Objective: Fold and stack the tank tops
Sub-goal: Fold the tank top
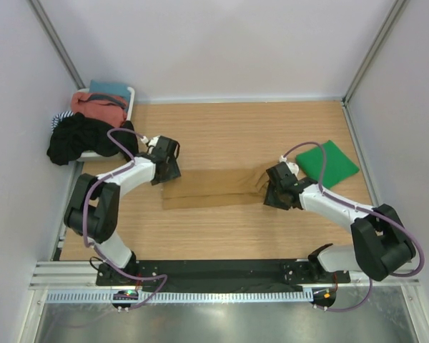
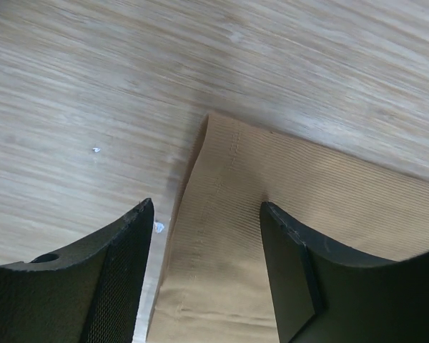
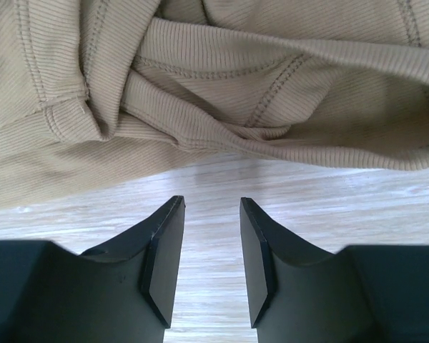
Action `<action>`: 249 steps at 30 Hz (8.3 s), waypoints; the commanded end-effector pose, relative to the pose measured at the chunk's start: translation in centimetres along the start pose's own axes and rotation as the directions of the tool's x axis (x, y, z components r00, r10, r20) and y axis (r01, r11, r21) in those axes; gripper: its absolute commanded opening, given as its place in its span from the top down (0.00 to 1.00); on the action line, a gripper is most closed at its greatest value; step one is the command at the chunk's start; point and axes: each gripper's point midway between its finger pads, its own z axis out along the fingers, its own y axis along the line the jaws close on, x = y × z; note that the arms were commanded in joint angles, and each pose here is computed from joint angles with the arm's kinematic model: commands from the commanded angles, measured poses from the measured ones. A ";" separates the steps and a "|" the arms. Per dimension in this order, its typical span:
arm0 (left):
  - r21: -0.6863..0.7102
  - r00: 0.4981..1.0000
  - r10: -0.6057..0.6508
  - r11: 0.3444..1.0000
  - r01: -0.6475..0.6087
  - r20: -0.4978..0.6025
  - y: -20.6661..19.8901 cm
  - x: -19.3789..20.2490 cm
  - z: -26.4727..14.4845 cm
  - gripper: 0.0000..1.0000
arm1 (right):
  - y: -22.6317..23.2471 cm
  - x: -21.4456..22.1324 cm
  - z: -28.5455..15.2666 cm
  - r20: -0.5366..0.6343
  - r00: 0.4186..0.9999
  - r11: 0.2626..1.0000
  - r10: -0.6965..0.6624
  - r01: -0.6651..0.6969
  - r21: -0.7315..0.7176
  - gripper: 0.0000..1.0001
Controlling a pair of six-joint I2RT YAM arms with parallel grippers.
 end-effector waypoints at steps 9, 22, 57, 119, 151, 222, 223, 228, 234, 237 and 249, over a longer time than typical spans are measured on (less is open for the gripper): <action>-0.007 1.000 0.004 1.000 -0.004 -0.019 -0.9 0.6 2.6 0.71 | 0.6 -2.9 2.0 0.070 0.997 0.999 0.020 -0.023 0.044 0.62; 0.074 0.995 -0.031 0.997 0.038 -0.090 -0.5 7.8 -0.3 1.00 | -1.4 -5.8 7.5 -0.003 0.995 0.992 0.096 -0.096 0.085 0.89; 0.277 0.994 0.076 0.959 -0.052 -0.076 -4.2 26.2 -10.8 0.29 | 11.4 -23.6 8.6 0.137 0.989 0.983 0.051 -0.026 -0.183 0.63; 0.390 0.999 0.036 0.920 -0.041 0.021 -5.5 13.9 -13.0 0.00 | 10.2 -13.1 5.0 0.036 0.996 0.990 -0.085 0.089 -0.110 0.46; 0.561 0.982 0.135 0.827 -0.036 -0.136 -13.7 21.0 -13.1 0.36 | 3.8 7.6 -3.7 -0.181 0.962 0.958 -0.204 0.158 -0.241 0.55; 0.540 0.980 0.167 0.838 -0.082 -0.109 -12.0 18.3 -13.4 1.00 | 7.7 5.4 -5.9 -0.119 0.953 0.929 -0.277 0.234 -0.288 0.99; 0.542 0.981 0.162 0.837 -0.077 -0.111 -12.1 17.9 -13.4 1.00 | 7.9 5.0 -5.9 -0.113 0.951 0.925 -0.288 0.246 -0.289 0.99; 0.549 0.987 0.141 0.832 -0.078 -0.073 -12.9 14.3 -13.9 1.00 | 8.9 0.3 -6.3 -0.035 0.965 0.938 -0.259 0.243 -0.246 0.99; 0.517 0.991 0.131 0.850 -0.102 -0.019 -13.1 9.4 -13.6 1.00 | 10.5 -4.8 -6.3 0.020 0.977 0.941 -0.213 0.211 -0.266 0.99; 0.499 0.994 0.112 0.862 -0.091 -0.012 -13.4 6.8 -12.3 1.00 | 10.7 -7.4 -5.3 0.027 0.981 0.950 -0.193 0.194 -0.244 0.99; 0.450 0.988 0.136 0.880 -0.152 0.069 -18.2 -2.0 -6.1 1.00 | 13.0 -16.3 1.3 0.004 0.989 0.969 -0.150 0.147 -0.200 0.99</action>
